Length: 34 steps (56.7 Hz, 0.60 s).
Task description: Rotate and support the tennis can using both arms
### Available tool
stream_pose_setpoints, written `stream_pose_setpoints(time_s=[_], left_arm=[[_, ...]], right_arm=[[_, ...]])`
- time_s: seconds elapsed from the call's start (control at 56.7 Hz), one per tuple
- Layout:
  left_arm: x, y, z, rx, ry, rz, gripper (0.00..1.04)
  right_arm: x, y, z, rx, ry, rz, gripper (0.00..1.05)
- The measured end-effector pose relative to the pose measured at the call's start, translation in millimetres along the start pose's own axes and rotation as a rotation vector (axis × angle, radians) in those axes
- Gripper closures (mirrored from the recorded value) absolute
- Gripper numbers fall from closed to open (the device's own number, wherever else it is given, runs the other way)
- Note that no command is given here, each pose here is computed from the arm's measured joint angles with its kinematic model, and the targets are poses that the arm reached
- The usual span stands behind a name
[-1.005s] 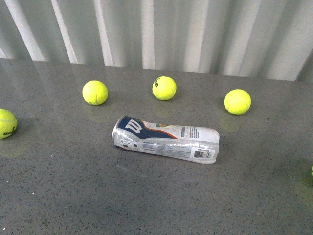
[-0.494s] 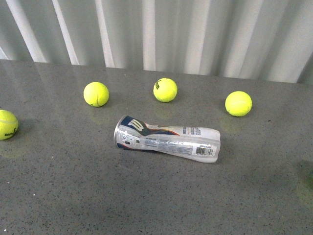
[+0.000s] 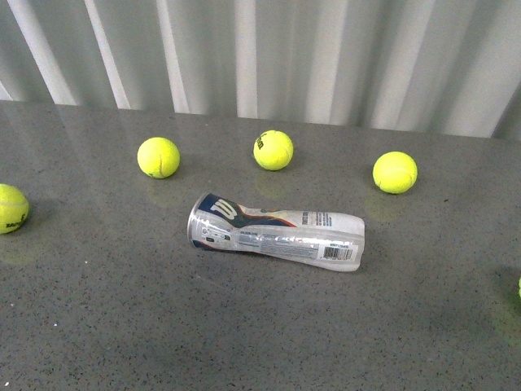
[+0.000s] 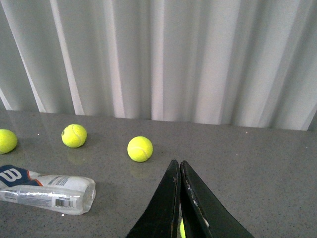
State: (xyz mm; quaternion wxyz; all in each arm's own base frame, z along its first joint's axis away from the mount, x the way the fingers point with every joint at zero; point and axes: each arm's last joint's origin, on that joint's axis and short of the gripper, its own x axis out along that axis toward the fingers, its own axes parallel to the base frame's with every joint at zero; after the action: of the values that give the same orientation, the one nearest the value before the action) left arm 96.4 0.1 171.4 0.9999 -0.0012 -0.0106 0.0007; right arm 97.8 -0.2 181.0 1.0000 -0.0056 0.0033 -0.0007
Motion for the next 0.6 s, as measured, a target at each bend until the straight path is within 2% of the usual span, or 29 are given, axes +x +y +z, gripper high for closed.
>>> stream_pose_setpoints(time_s=[0.37,0.599], left_arm=[[0.0,0.0,0.0,0.0,0.0,0.0,0.07],[0.0,0.0,0.0,0.0,0.0,0.0,0.07]], right_arm=[[0.0,0.2,-16.3,0.0,-0.003,0.0,1.01],[-0.1,0.2,-16.4,0.001,-0.004,0.0,1.01]])
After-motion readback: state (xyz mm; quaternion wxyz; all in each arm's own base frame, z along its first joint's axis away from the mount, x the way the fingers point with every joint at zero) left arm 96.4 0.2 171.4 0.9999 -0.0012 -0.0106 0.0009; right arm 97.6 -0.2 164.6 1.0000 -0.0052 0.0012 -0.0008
